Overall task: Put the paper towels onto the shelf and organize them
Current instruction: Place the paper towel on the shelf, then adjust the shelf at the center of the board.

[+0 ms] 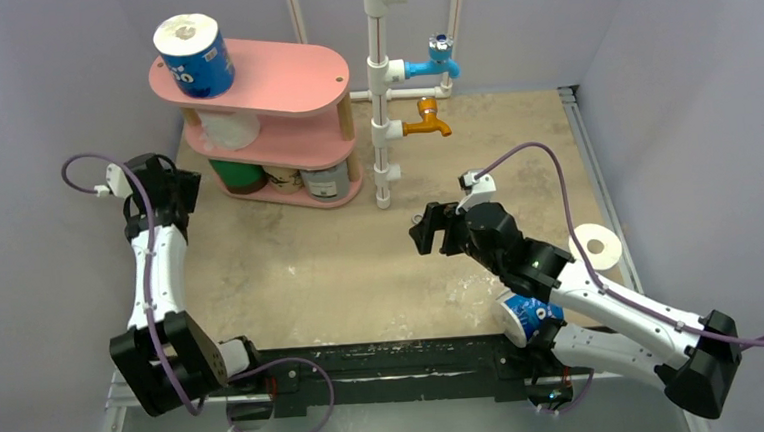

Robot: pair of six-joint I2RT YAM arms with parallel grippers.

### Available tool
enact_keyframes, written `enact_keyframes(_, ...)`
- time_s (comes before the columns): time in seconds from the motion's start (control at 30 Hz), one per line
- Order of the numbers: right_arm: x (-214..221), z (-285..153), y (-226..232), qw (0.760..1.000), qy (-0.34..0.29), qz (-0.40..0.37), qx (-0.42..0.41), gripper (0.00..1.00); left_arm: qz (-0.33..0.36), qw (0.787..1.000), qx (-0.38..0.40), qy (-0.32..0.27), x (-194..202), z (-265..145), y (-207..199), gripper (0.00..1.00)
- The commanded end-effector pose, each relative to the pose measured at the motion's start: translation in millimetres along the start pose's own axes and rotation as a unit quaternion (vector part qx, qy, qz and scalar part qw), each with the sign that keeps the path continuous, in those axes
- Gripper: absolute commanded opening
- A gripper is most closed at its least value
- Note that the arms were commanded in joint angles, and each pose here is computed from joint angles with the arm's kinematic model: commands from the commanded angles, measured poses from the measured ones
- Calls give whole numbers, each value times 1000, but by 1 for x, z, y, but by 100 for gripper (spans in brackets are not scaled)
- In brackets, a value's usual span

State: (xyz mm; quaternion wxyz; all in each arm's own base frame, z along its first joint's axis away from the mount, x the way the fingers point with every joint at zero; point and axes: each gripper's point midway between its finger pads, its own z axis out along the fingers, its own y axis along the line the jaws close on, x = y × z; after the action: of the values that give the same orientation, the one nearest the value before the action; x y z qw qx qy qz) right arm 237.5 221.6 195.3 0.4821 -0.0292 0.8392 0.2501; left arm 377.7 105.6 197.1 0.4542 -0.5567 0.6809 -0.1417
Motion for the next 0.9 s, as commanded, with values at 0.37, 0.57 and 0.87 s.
enact_keyframes(0.37,-17,-10,10,999,-26,13,-24,89,-98,981,167,-11,-44,-76,-67,62)
enact_keyframes(0.57,-18,-11,8,999,-28,12,-21,89,-118,965,231,-41,-69,-101,-104,93)
enact_keyframes(0.87,-19,-9,10,999,-26,10,-22,89,-163,950,259,-66,-96,-108,-116,93)
